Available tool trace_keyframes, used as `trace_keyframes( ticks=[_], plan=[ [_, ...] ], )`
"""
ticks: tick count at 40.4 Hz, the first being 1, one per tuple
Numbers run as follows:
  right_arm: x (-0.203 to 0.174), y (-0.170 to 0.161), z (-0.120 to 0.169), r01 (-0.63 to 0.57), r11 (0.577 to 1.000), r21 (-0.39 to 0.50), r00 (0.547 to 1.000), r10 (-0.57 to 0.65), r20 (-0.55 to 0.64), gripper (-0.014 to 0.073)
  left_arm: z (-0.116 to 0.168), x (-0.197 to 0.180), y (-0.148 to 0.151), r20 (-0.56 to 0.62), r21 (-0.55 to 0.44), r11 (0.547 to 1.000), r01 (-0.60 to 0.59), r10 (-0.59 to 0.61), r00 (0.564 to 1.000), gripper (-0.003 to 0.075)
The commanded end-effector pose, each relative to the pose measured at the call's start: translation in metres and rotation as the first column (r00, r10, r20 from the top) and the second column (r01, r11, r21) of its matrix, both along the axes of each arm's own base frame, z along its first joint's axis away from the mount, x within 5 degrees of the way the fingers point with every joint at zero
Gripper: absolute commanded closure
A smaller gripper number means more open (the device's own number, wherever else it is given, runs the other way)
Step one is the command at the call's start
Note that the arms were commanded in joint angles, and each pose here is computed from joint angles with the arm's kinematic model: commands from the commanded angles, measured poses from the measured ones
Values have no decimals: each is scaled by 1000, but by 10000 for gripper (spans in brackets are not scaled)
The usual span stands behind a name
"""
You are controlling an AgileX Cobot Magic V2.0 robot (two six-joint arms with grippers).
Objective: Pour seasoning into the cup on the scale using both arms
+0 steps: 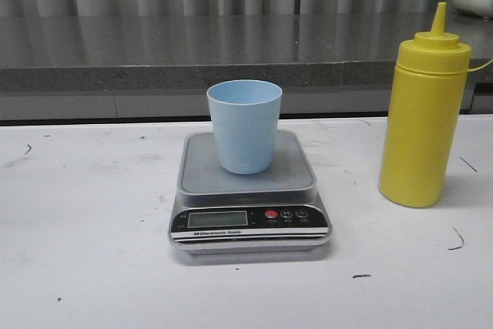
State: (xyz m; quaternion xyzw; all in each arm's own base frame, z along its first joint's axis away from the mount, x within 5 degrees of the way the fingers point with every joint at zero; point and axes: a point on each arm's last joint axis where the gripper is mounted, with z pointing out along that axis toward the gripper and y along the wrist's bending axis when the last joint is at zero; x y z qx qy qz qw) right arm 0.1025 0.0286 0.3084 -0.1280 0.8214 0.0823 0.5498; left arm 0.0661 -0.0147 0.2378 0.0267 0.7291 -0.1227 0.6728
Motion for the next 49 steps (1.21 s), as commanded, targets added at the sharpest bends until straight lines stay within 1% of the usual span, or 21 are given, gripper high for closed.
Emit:
trace_keyframes(
  ticks=[1, 12, 18, 25, 49],
  plan=[
    [2, -2, 17, 19, 1000, 4, 995, -19, 96, 655, 6, -2, 4, 99, -63, 997, -51, 57, 993, 740],
    [2, -2, 17, 19, 1000, 4, 995, -19, 96, 655, -23, -13, 13, 156, -75, 982, -171, 181, 971, 740],
    [2, -2, 16, 18, 1000, 3, 996, -18, 92, 655, -34, -10, 15, 123, -68, 974, -215, 222, 967, 740],
    [2, -2, 16, 18, 1000, 3, 996, -18, 92, 655, -35, -10, 16, 114, -66, 968, -241, 247, 962, 740],
    [2, -2, 16, 18, 1000, 3, 996, -18, 92, 655, -35, -10, 16, 112, -66, 968, -241, 247, 962, 740]
  ],
)
